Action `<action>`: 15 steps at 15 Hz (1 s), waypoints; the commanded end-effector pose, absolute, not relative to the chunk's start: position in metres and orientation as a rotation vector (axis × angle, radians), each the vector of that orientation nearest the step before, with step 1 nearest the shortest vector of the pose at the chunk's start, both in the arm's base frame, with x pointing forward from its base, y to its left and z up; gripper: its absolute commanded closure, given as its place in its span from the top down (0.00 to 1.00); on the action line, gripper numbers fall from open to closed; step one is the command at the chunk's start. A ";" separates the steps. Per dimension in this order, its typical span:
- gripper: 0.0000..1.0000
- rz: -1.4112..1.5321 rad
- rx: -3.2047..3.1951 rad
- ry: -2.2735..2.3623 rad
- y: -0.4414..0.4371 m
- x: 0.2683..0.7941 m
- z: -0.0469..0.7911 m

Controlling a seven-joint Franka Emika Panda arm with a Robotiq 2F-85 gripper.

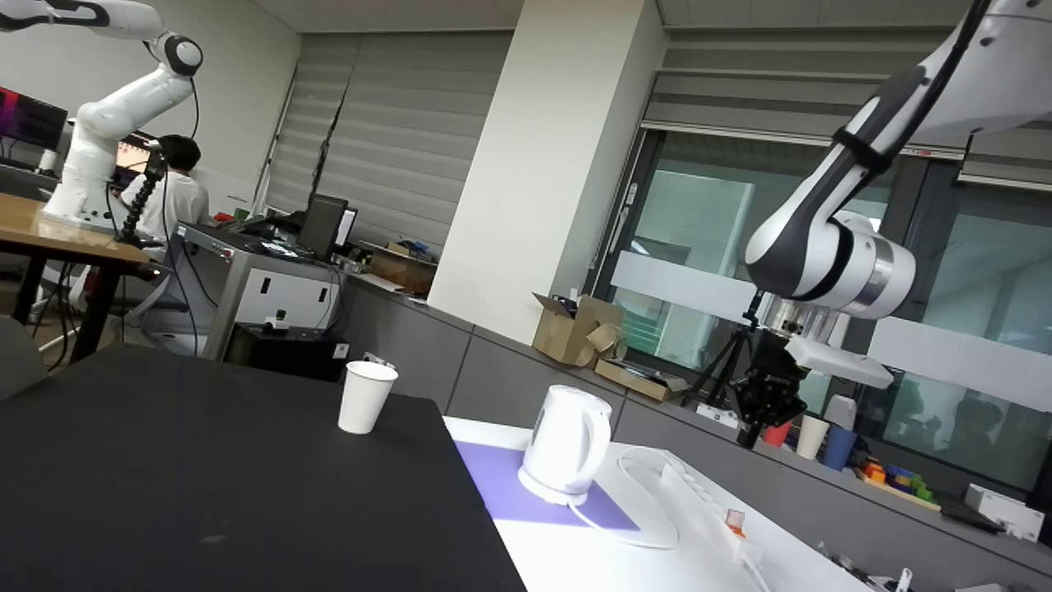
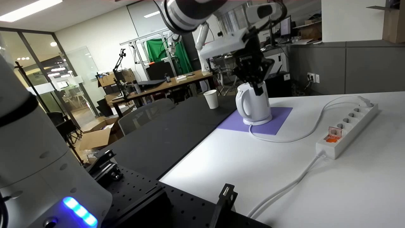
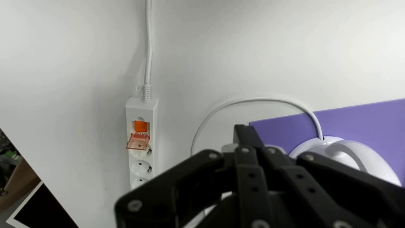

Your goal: Turn on the extension cord switch

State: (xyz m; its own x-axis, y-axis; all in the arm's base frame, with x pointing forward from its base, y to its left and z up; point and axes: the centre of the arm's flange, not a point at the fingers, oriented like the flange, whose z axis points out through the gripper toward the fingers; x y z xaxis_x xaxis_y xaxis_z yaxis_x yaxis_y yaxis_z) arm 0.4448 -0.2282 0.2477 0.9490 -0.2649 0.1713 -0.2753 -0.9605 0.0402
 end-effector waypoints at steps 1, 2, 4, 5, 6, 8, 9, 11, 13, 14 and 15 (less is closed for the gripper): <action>0.00 0.265 2.985 -0.504 -0.242 0.490 0.208; 0.00 0.264 2.973 -0.521 -0.245 0.497 0.200; 0.00 0.218 2.953 -0.561 -0.256 0.509 0.185; 0.00 0.200 2.942 -0.583 -0.261 0.513 0.178; 0.00 0.186 2.925 -0.600 -0.267 0.517 0.172; 0.00 0.170 2.896 -0.643 -0.282 0.523 0.162; 0.00 0.161 2.880 -0.668 -0.290 0.526 0.156; 0.00 0.140 2.860 -0.711 -0.305 0.531 0.148; 0.00 0.129 2.849 -0.741 -0.317 0.534 0.139; 0.00 0.130 2.838 -0.745 -0.321 0.537 0.133; 0.00 0.141 2.833 -0.751 -0.325 0.539 0.128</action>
